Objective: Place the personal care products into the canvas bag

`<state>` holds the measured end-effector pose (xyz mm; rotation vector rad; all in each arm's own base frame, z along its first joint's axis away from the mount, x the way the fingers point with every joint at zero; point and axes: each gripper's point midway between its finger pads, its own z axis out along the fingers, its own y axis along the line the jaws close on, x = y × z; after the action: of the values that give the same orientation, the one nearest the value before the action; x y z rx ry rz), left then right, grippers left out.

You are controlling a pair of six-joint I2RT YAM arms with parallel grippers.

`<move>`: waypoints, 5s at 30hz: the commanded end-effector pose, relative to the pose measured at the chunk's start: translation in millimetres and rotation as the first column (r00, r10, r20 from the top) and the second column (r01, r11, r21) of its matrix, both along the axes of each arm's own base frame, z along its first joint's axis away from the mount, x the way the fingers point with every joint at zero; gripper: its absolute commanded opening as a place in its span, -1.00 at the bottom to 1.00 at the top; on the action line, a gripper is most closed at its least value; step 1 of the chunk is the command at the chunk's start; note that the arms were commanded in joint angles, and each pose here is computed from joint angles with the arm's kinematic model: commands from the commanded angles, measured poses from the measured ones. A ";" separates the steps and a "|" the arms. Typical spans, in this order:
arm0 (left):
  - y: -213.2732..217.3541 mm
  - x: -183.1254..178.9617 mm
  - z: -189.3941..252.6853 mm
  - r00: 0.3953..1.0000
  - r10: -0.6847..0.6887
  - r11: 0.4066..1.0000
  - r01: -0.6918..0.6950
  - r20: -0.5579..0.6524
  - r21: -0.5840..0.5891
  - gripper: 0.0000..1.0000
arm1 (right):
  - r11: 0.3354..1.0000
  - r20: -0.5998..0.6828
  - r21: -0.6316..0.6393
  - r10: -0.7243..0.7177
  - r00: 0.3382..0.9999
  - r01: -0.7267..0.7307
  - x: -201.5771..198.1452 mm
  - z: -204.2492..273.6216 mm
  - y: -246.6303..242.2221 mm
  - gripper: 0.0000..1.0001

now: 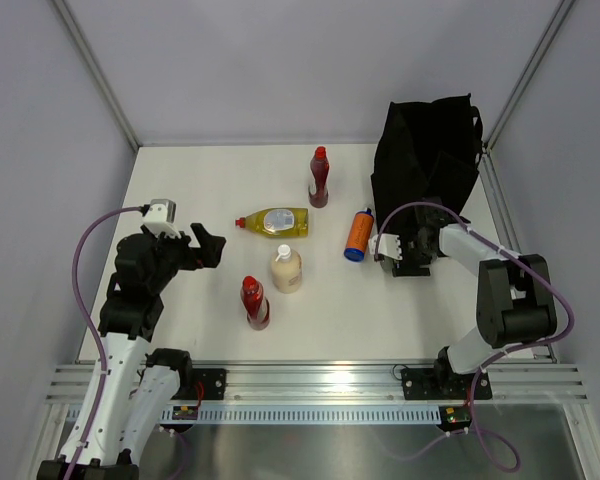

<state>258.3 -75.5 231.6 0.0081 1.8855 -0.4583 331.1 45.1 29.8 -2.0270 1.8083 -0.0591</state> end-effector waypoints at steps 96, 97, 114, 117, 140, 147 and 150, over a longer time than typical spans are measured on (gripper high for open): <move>-213.5 111.1 51.7 0.976 -0.218 0.975 0.218 0.010 0.041 0.98 | 0.338 -0.358 0.631 -0.672 0.648 0.698 193.3 220.7 -23.8 0.72; -219.1 120.6 34.0 0.978 -0.206 0.976 0.208 -0.029 0.060 0.98 | 0.338 -0.356 0.651 -0.655 0.667 0.679 185.6 238.2 -19.3 0.75; -261.5 227.7 -21.3 0.998 -0.015 0.994 0.008 0.057 0.105 0.98 | 0.267 -0.319 0.809 -0.549 0.772 0.524 68.5 392.5 4.7 0.99; -265.6 244.4 -20.9 0.995 0.013 0.992 -0.025 0.096 0.121 0.97 | 0.248 -0.318 0.839 -0.497 0.807 0.484 36.2 400.0 12.2 0.99; -273.6 255.8 57.8 0.932 -0.125 0.991 0.134 0.340 -0.002 -1.00 | 0.236 -0.166 0.916 -0.514 0.842 0.325 -77.3 363.1 36.0 0.99; -283.7 186.8 155.5 0.811 -0.341 0.915 0.402 0.475 -0.030 -1.00 | 0.280 -0.193 0.905 -0.403 0.895 0.321 -77.5 358.0 46.4 0.99; -287.4 150.7 172.3 0.737 -0.458 0.850 0.526 0.497 0.004 -1.00 | 0.321 -0.211 0.904 -0.237 0.948 0.282 -90.8 345.6 61.9 0.99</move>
<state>457.5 -354.9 249.5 0.4090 1.7679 -0.6486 255.4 90.6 379.7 -0.7303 1.6215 0.6278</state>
